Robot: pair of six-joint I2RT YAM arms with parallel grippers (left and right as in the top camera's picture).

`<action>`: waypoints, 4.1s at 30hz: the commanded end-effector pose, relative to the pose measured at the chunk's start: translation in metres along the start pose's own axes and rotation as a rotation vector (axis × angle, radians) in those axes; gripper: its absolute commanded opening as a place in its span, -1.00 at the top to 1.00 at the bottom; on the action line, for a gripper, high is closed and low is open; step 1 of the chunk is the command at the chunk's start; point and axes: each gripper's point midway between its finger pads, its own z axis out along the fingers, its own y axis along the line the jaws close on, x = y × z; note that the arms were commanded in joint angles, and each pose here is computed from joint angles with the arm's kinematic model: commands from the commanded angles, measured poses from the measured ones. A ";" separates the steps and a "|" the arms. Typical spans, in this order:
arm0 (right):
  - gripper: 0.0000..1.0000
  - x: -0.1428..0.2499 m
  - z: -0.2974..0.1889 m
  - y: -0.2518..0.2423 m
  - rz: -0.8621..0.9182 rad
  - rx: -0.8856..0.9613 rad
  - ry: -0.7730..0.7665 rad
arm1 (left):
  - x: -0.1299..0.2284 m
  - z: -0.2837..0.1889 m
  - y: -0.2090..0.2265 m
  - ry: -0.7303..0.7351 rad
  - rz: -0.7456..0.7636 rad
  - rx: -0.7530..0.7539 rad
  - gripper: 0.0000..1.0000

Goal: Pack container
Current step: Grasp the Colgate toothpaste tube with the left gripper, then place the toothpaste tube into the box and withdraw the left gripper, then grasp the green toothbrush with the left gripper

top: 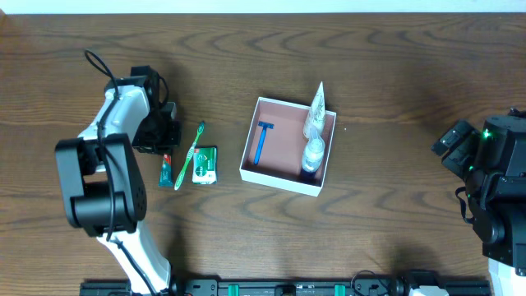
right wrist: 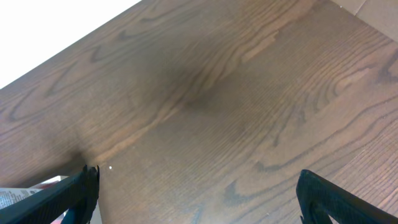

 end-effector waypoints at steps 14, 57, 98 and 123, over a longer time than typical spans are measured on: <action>-0.98 -0.002 -0.001 -0.003 0.021 0.011 -0.010 | 0.034 -0.163 -0.208 -0.504 0.443 0.195 0.88; -0.99 -0.002 -0.001 -0.003 0.021 0.011 -0.010 | 0.002 -0.164 -0.193 -0.597 0.329 -0.096 0.45; -0.99 -0.002 -0.001 -0.003 0.021 0.011 -0.010 | 0.033 -0.064 -0.153 -0.202 0.233 -0.094 0.45; -0.99 -0.002 -0.001 -0.003 0.021 0.012 -0.010 | -0.003 -0.024 -0.023 -0.097 0.228 -0.072 -0.20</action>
